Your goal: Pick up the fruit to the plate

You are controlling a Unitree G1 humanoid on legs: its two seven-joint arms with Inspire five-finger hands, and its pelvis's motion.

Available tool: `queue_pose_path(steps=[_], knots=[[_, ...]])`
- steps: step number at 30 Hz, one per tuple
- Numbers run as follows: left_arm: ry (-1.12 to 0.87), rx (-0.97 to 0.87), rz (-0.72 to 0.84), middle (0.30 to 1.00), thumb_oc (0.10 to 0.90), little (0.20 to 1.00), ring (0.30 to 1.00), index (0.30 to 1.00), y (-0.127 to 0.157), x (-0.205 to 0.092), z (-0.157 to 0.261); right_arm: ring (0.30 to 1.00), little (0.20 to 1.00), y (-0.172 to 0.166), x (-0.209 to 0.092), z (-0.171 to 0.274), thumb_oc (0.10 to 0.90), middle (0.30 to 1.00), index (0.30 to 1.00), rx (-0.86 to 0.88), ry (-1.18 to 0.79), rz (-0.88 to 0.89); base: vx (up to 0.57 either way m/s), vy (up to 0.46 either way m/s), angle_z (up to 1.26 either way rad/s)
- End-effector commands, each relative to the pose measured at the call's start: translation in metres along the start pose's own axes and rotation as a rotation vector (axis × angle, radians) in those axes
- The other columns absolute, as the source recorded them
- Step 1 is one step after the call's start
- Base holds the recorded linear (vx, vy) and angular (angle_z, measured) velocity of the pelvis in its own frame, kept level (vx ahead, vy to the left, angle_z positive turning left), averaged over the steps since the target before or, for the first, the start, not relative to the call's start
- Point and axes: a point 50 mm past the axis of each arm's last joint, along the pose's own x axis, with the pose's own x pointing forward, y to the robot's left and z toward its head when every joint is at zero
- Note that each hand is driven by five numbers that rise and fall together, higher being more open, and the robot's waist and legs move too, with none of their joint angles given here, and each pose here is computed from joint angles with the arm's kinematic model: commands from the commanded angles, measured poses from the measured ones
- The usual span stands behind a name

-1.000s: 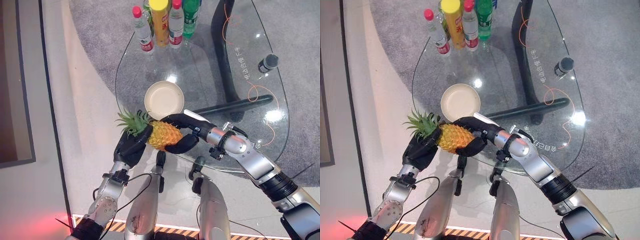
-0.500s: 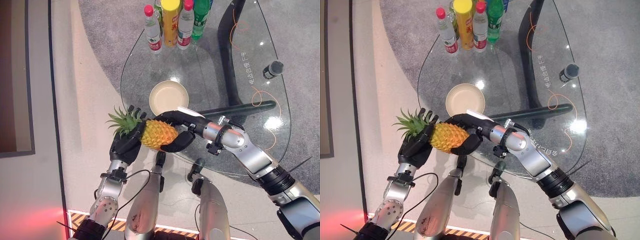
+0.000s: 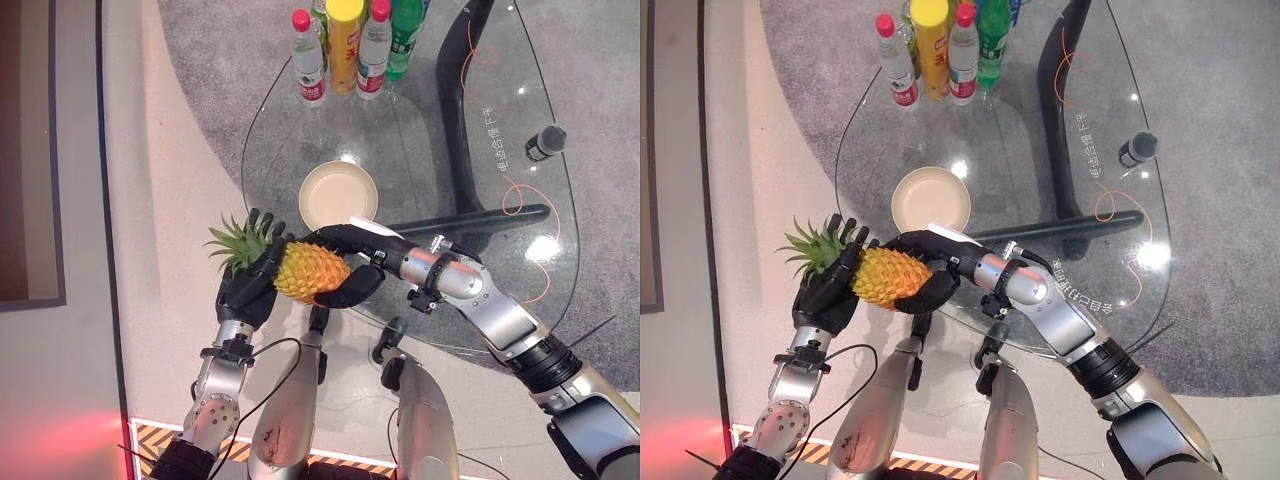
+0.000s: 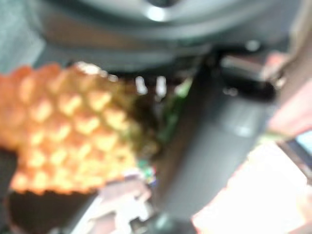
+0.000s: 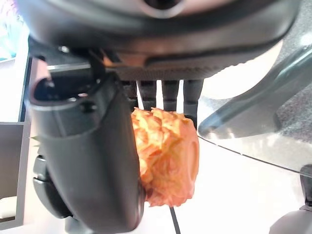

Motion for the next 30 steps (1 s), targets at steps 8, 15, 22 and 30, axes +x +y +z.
queue_pose_path(steps=[8, 15, 22, 30], knots=[[-0.311, -0.138, -0.414, 0.3, 0.1, 0.2, 0.3, 0.3, -0.078, 0.023, 0.038, 0.3, 0.2, 0.049, 0.015, 0.063, 0.1, 0.3, 0.3, 0.001, -0.355, 0.266, 0.0, -0.001, 0.0], [-0.339, -0.125, -0.397, 0.3, 0.1, 0.2, 0.3, 0.3, -0.08, 0.026, 0.041, 0.3, 0.2, 0.05, 0.019, 0.064, 0.1, 0.3, 0.3, 0.014, -0.357, 0.257, 0.01, -0.006, 0.02], [-0.358, -0.136, -0.392, 0.3, 0.1, 0.2, 0.3, 0.3, -0.081, 0.026, 0.044, 0.3, 0.2, 0.05, 0.021, 0.064, 0.1, 0.3, 0.3, 0.025, -0.355, 0.249, 0.02, -0.007, 0.05], [-0.362, -0.131, -0.39, 0.3, 0.1, 0.2, 0.3, 0.3, -0.084, 0.027, 0.046, 0.3, 0.2, 0.049, 0.023, 0.063, 0.1, 0.3, 0.3, 0.053, -0.347, 0.217, 0.0, 0.0, 0.0]])
